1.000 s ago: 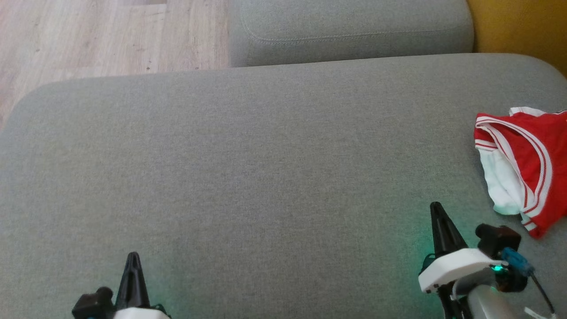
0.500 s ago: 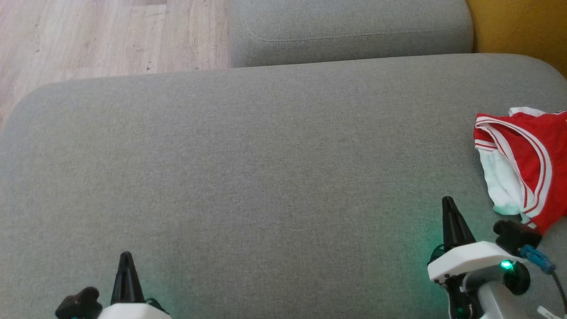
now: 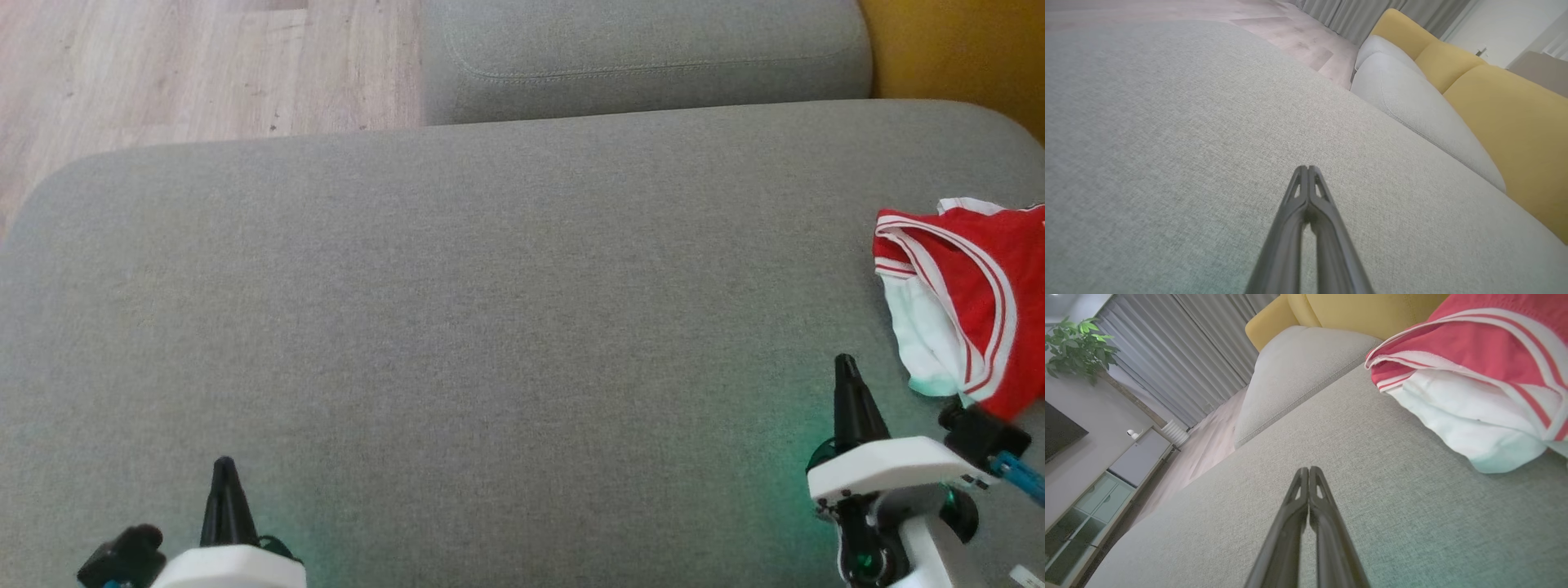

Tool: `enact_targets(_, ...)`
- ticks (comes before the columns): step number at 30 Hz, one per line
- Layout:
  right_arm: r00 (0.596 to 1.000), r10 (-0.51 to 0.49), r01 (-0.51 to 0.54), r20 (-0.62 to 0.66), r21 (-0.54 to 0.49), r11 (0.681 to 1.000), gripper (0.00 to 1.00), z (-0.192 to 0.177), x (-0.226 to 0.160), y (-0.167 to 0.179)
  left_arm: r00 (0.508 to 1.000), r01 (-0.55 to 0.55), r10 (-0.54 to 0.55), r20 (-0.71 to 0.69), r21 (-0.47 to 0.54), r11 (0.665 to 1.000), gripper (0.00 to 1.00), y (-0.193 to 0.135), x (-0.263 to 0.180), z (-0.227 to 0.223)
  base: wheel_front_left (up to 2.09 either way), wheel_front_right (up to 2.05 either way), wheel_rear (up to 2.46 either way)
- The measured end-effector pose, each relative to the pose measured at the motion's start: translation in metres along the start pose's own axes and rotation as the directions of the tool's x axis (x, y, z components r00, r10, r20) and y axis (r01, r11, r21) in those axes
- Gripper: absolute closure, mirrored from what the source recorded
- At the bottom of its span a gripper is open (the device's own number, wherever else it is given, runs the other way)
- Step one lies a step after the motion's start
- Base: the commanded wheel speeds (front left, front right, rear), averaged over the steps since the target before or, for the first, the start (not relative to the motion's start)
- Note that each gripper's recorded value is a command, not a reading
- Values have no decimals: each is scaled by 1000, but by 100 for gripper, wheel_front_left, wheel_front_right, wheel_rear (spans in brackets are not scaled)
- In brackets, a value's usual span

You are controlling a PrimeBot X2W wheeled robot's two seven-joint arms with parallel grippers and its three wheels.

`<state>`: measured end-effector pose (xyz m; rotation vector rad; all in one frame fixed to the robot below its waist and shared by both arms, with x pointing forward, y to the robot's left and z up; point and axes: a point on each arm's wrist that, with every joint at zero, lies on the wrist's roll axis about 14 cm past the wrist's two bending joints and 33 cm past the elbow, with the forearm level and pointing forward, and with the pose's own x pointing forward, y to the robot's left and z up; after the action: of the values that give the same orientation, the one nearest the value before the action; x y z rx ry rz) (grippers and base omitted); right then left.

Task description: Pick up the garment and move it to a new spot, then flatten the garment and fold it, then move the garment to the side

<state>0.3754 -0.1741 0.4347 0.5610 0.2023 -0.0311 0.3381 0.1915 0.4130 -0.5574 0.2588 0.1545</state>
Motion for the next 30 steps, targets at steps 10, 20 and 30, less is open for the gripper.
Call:
enact_targets(10, 1000, -10, 9, 13, 127, 992, 100, 7, 1, -1, 1000, -5, 5, -1, -129, 992, 100, 1, 2, 5, 0, 0, 0)
enact_targets(20, 1000, -16, 10, 26, 230, 973, 100, 14, 2, -1, 1000, 8, -8, 4, -232, 973, 100, -4, 6, 11, 0, 0, 0)
enact_targets(30, 999, -19, 4, 42, 342, 940, 100, 21, 2, -2, 1000, 22, -23, -1, -341, 940, 100, -8, 7, 13, 0, 0, 0)
